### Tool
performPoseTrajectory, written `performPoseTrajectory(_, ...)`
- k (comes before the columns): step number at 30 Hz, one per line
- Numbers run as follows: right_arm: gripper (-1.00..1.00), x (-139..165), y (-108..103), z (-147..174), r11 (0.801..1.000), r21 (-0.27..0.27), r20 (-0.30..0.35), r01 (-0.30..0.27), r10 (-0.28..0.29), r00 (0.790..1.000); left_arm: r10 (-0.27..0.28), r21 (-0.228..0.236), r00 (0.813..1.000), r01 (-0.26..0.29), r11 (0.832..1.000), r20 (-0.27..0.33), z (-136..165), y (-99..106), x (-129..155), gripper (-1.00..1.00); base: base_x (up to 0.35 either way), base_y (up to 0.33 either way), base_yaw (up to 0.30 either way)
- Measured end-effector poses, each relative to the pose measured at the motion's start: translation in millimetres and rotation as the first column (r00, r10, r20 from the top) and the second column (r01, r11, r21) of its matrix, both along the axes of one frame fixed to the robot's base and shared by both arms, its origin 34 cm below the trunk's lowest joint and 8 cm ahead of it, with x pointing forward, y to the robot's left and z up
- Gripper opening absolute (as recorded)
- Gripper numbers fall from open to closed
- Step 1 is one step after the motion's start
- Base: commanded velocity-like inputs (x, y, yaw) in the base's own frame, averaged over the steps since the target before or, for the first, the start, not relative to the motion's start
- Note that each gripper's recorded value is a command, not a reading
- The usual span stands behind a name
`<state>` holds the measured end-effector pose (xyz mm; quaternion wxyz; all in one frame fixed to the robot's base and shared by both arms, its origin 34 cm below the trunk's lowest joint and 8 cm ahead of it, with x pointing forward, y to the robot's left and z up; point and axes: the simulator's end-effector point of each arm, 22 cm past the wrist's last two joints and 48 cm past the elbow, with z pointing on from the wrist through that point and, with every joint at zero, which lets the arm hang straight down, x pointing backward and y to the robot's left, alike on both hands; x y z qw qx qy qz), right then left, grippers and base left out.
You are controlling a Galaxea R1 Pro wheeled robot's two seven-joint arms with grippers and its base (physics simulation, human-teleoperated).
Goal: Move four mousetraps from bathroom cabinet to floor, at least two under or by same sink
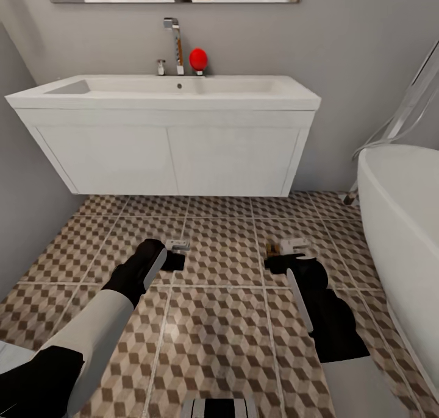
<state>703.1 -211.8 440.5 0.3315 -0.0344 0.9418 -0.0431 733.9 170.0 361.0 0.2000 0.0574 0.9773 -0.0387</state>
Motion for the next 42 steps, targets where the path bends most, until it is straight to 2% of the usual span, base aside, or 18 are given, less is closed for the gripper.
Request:
performPoseTrajectory(21,-1.00,-12.7,0.6,-75.5,1.000,0.001,-0.119,-0.001,0.002,0.993,0.000,0.001,0.992,0.000,1.000,-0.123,-79.9,0.3,-23.5,-1.00,0.000,0.000,0.000)
performPoseTrajectory(42,-1.00,-33.9,0.4,-148.9,1.000,0.000,-0.236,-0.003,0.002,0.972,0.000,-0.001,0.973,0.000,1.000,-0.230,-152.5,-0.4,-51.6,-1.00,0.000,0.000,0.000)
